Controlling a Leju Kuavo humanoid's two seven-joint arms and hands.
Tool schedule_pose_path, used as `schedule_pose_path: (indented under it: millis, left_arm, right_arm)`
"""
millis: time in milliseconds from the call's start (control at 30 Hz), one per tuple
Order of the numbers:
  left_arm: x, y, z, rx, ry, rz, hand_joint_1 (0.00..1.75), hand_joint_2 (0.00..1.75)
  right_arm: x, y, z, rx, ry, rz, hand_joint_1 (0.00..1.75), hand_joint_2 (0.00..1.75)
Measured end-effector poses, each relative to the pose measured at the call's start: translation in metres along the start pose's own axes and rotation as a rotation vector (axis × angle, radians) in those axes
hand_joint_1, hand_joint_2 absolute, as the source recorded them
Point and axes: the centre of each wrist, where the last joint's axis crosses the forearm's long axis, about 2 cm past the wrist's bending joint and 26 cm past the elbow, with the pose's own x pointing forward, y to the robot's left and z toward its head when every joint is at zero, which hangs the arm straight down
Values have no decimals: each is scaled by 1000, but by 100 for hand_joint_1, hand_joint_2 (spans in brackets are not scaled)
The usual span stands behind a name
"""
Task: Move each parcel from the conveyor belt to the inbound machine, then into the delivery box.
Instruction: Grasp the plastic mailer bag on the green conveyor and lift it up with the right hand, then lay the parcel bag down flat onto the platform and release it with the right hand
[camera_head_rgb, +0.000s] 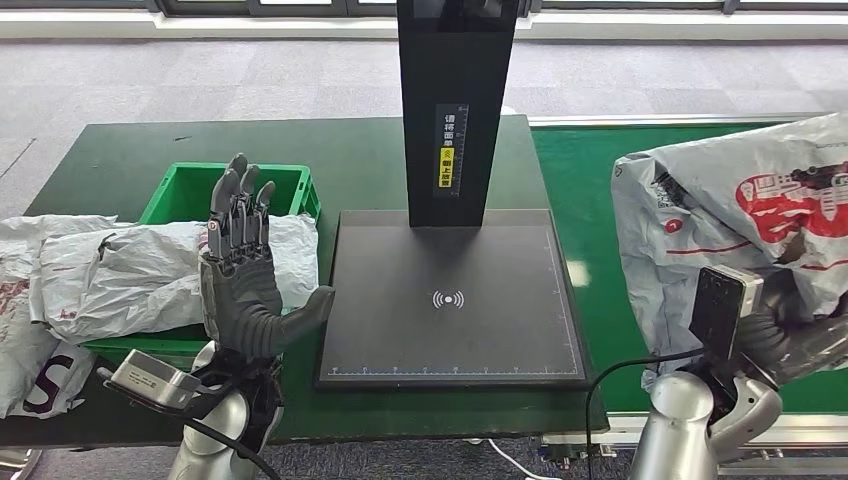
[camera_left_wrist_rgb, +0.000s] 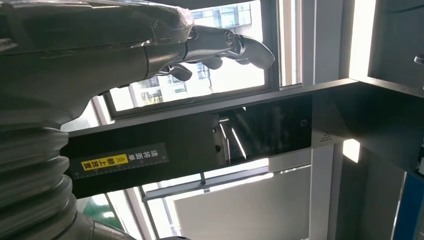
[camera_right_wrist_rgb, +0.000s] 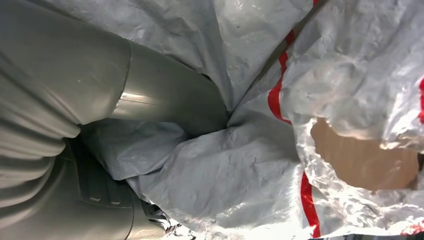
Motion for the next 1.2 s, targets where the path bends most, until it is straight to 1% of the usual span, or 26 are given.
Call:
schedule_pose_path:
  millis: [100, 200, 300, 367, 433, 533, 633, 733, 867, 1167, 1200]
  left_arm:
    - [0, 0, -2, -1, -5, 3, 0, 175]
    - [0, -1, -5, -3, -12, 9, 0, 175]
    - [0, -3, -7, -5, -16, 18, 0, 175]
    - [-1, -5, -9, -8, -20, 26, 0, 175]
    - [-2, -6, -10, -12, -22, 34, 0, 175]
    - [-4, -8, -14, -15, -23, 43, 0, 175]
    - [-6, -9, -14, -17, -19, 45, 0, 175]
    - [-7, -10, -14, -19, -16, 45, 0, 175]
    - [-8, -10, -14, -18, -13, 42, 0, 175]
    - [-10, -11, -13, -18, -5, 44, 0, 175]
    - [-10, -11, -13, -18, -5, 45, 0, 175]
  right_arm:
    - [9, 4, -1, 11, -37, -19, 175, 175]
    - [24, 12, -3, 43, -73, -37, 175, 175]
    - [41, 23, 1, 98, -128, -54, 175, 175]
    - [52, 33, 7, 164, -165, -72, 175, 175]
    - [64, 50, 22, 266, -184, -116, 175, 175]
    - [83, 75, 53, 419, -207, -184, 175, 175]
    - [95, 88, 79, 536, -238, -220, 175, 175]
    - [101, 95, 95, 613, -257, -236, 175, 175]
    - [104, 99, 109, 680, -269, -243, 175, 175]
    - [106, 104, 126, 782, -265, -247, 175, 175]
    - [106, 104, 128, 796, -263, -251, 171, 175]
